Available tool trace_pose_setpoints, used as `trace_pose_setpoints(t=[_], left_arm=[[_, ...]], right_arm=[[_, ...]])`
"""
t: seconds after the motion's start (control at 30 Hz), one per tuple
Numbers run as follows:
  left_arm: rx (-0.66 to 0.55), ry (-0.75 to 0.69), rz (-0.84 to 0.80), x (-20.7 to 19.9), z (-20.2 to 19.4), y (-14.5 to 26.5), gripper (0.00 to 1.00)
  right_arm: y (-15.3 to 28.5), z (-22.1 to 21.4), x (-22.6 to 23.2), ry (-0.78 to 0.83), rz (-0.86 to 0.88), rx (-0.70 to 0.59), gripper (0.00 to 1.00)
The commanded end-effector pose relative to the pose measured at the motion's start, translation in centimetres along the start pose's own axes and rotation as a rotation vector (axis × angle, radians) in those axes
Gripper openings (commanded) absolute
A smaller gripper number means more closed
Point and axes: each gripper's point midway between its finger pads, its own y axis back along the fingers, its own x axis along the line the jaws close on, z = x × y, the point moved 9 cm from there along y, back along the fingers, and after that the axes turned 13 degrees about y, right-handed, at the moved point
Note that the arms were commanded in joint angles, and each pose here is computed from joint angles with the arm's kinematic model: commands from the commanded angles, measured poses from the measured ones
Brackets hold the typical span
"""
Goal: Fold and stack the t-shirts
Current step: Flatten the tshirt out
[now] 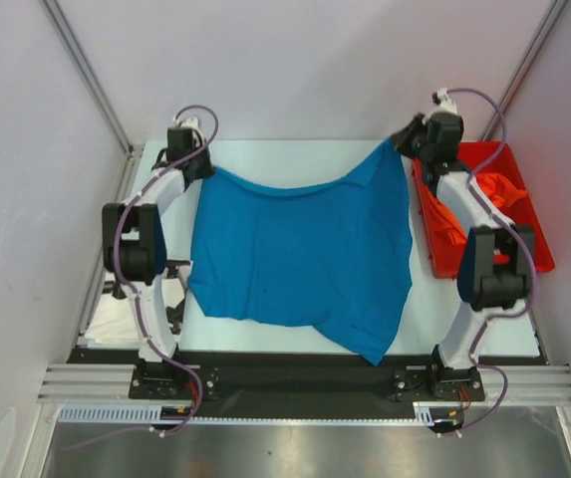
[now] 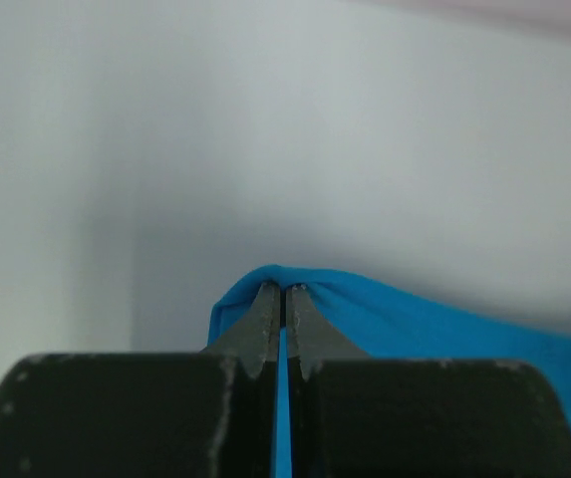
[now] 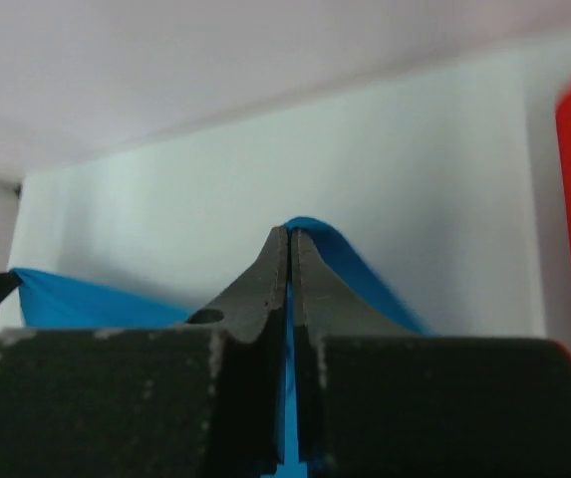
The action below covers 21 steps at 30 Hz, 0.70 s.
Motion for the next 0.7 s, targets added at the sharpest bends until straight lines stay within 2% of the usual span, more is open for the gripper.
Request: trace_pose_setpoints(t=[0.0, 0.07, 0.13, 0.27, 0.33, 0.5, 0.53, 0.6, 0.63, 0.67], left_arm=[[-0.155, 0.021, -0.141, -2.8, 6.2, -2.3, 0.0], [-0.123, 0.044, -0.146, -2.5, 5.7, -3.6, 0.0], [-0.125, 0.055, -0.162, -2.7, 6.1, -3.9, 0.0], [-0.147, 0.093, -0.216, -3.7, 6.9, -2.5, 0.0], [-0.167, 0.109, -0.253, -4.6, 7.7, -0.7, 0.0], [-0.239, 0.083, -0.329, -6.9, 9.8, 5.2, 0.0], [-0.276, 0.063, -0.352, -7.7, 10.6, 8.0, 0.0], [-0.297, 0.041, -0.369, -8.3, 10.4, 10.7, 0.0], [-0.352, 0.022, -0.396, -9.2, 11.2, 13.9, 0.0], [-0.375, 0.013, -0.411, -9.4, 11.3, 15.8, 0.0]], right_arm=[[-4.7, 4.7, -0.4, 0.061, 0.014, -0.162, 0.0], [-5.8, 4.1, -1.3, 0.048, -0.007, -0.126, 0.0], [-5.7, 5.5, -2.0, 0.044, -0.019, -0.15, 0.0], [-4.2, 8.0, -1.1, 0.047, -0.003, -0.193, 0.0], [-2.2, 10.7, -1.4, 0.058, -0.017, -0.242, 0.0], [3.0, 14.3, 0.8, 0.084, 0.015, -0.308, 0.0], [5.5, 15.8, 1.9, 0.104, 0.027, -0.356, 0.0], [7.5, 15.3, 2.4, 0.104, 0.023, -0.34, 0.0], [10.6, 16.8, 3.5, 0.115, 0.039, -0.396, 0.0], [11.8, 16.9, 3.8, 0.116, 0.041, -0.401, 0.0]])
